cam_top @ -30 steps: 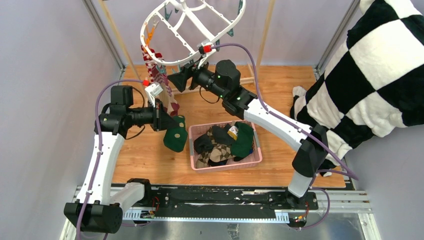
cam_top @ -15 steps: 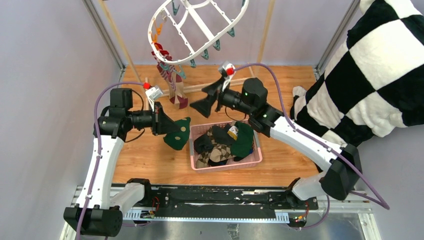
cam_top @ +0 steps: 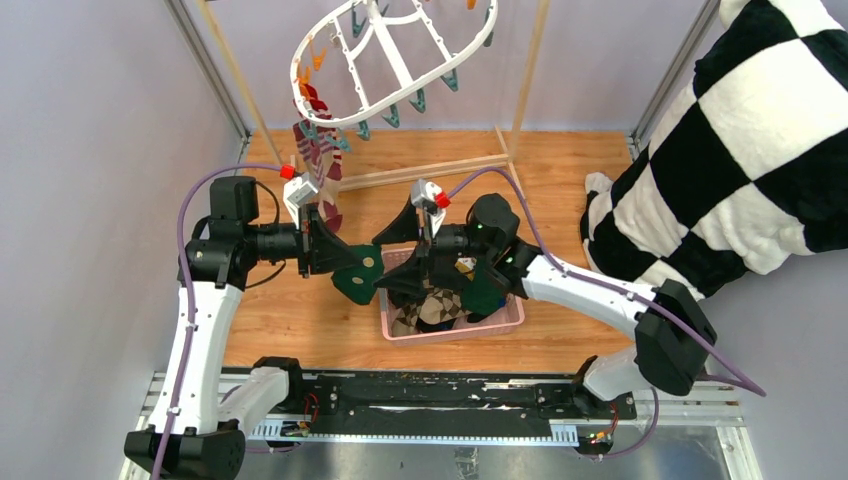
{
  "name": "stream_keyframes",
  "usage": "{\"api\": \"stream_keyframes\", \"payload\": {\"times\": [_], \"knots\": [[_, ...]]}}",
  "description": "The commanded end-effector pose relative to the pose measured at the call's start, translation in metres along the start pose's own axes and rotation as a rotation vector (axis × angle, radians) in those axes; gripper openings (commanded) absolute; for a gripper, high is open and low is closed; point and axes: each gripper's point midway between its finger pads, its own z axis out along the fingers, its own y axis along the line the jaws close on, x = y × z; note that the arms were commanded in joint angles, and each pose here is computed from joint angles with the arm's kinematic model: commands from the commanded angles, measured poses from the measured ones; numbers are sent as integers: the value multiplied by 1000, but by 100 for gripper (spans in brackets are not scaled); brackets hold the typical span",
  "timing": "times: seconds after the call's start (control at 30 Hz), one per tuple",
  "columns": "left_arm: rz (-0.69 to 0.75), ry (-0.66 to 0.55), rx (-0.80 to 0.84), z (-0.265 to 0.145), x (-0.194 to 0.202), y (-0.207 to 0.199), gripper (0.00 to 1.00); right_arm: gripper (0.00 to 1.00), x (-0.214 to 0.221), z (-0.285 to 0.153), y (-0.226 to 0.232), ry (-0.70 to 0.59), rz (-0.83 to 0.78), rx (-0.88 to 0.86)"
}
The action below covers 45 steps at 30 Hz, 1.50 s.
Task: Remove the socks clipped to the hanger
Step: Place the sock in the bin.
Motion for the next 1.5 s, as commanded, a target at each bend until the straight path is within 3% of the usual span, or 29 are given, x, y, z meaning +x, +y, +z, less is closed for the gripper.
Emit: {"api": "stream_keyframes", "payload": {"times": [0.0,0.07,0.13,0.2,0.27,0.3,0.33,0.4,0.43,0.47,0.5,0.63,0.9,1.03,1.2,1.3,1.47], "knots": [[28,-8,46,0,-4,-13,0,100,-14,19,22,-58,-85,-115],[32,-7,43,0,-5,-12,0,99,-13,26,23,-63,-85,-117],[37,-5,29,0,-6,-10,0,91,-13,30,23,-64,-80,-118],[41,-3,8,-1,-7,-6,0,74,-10,31,23,-54,-63,-120],[45,0,-14,-1,-8,-2,1,45,-5,29,24,-30,-47,-115],[45,2,-27,-1,-9,0,9,27,-2,27,24,-14,-38,-108],[46,5,-43,-1,-9,4,24,13,2,25,23,8,-28,-97],[43,11,-101,-2,-12,13,62,0,11,18,22,48,-15,-65],[50,13,-136,-4,-13,18,87,0,14,12,22,65,-12,-44],[65,15,-171,-6,-15,21,98,0,18,8,21,80,-7,-22],[92,14,-210,-9,-17,25,99,0,24,2,20,101,5,1],[144,18,-370,-22,-23,42,100,0,52,-24,4,190,75,129],[87,69,-610,-41,-17,90,100,0,129,-74,-44,378,253,386],[66,91,-669,-47,-11,105,100,10,166,-83,-75,474,253,509],[-5,75,-721,-66,-6,128,100,34,184,-98,-120,585,166,749],[-35,52,-735,-78,-4,138,100,44,168,-109,-128,574,102,856],[-35,74,-775,-88,3,150,100,61,111,-112,-114,459,32,878]]}}
